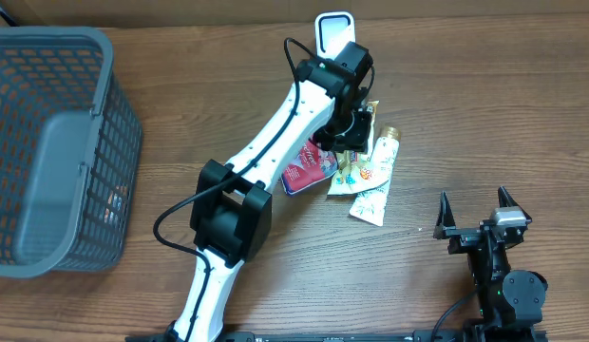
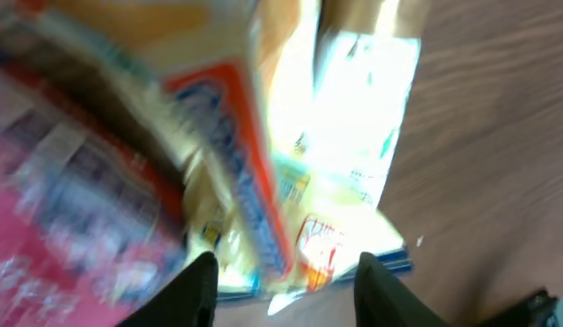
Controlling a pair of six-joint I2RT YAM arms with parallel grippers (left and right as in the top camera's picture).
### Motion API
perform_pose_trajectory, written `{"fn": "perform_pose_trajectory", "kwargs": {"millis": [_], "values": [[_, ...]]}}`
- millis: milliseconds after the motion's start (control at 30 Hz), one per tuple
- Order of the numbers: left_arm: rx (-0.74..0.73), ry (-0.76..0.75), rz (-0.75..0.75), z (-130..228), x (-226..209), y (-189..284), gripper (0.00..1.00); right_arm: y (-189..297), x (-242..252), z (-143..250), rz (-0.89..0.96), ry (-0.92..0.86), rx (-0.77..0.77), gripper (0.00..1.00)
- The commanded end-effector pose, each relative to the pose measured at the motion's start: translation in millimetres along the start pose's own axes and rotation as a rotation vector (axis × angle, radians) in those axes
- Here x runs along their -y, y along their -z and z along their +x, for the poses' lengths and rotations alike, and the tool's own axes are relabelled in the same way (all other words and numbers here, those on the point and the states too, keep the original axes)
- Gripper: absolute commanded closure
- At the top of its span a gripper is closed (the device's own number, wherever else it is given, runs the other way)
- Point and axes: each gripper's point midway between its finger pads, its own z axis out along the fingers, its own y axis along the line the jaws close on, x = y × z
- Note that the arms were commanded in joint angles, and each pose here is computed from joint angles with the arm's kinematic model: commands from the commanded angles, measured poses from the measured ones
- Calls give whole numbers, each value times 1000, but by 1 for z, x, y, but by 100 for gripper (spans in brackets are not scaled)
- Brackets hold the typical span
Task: Scan the item barcode
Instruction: 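Hold the pack under the scanner, then release it on the table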
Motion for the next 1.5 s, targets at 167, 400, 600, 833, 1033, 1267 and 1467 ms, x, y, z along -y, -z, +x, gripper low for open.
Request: {"fn": "perform_pose_trajectory", "kwargs": {"millis": [167,400,600,833,1033,1267,1467], "values": [[181,-14,57,-34,14,82,91,0,2,2,11,1,3,0],[156,91,-95,-31,-8,43,96,0,2,2,11,1,3,0],[114,89,-106,-25,-6,-2,96,0,2,2,11,1,3,0],[103,64,-120,-13,1,-43,96,0,2,2,11,0,3,0],[91,122,-268,3,-28,-64,96,0,2,2,11,1,3,0],[75,20,-88,-2,16,-32,96,0,2,2,11,1,3,0],[254,-57,54,-27,71,71,96,0,2,2,11,1,3,0]]}}
